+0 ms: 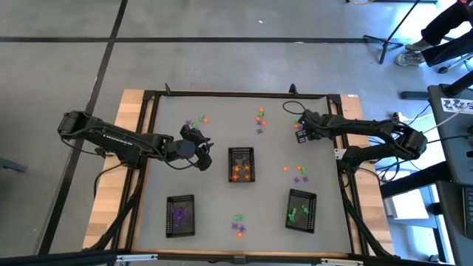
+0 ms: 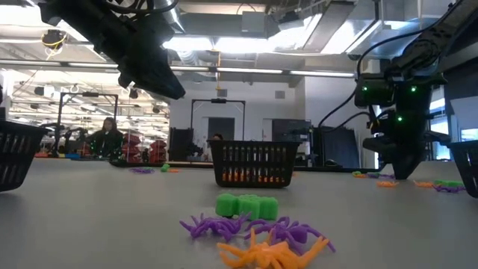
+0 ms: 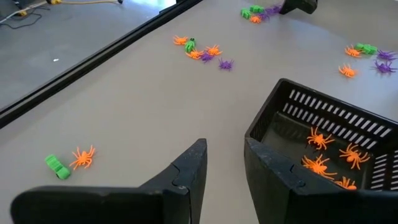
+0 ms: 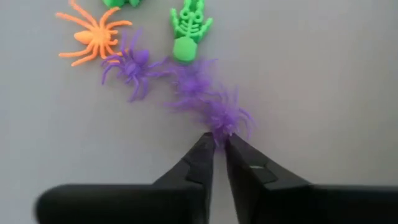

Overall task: Sort Halloween decoration
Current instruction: Put the violet spider toy into the bottom left black bin

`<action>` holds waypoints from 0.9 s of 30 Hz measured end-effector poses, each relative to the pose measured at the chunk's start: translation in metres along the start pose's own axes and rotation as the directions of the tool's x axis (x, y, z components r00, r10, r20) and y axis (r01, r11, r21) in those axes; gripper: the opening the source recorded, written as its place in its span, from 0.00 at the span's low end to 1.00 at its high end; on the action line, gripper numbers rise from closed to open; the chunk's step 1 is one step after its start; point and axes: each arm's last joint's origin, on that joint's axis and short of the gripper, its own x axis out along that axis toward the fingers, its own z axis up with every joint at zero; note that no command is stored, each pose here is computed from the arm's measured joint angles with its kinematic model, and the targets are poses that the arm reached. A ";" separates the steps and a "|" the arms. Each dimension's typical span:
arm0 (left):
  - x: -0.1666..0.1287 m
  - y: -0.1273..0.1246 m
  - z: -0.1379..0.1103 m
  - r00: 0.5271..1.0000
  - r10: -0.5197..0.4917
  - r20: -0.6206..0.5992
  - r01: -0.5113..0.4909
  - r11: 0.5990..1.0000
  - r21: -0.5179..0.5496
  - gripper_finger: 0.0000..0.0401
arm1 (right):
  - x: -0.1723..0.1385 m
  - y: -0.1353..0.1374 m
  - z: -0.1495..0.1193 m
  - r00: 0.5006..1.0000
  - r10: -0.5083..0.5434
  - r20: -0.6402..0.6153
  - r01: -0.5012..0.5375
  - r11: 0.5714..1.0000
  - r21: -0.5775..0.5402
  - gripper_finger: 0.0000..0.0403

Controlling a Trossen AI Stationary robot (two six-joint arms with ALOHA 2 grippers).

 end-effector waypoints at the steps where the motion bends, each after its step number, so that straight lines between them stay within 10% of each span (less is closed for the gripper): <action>1: 0.000 0.000 0.000 1.000 0.001 0.000 -0.001 1.000 0.000 0.25 | 0.000 0.000 0.000 1.000 0.002 0.002 -0.002 1.000 -0.009 0.06; 27: 0.000 0.000 0.000 1.000 -0.008 -0.006 0.008 1.000 -0.001 0.25 | -0.052 0.039 0.009 0.993 0.098 -0.061 -0.110 0.969 -0.221 0.00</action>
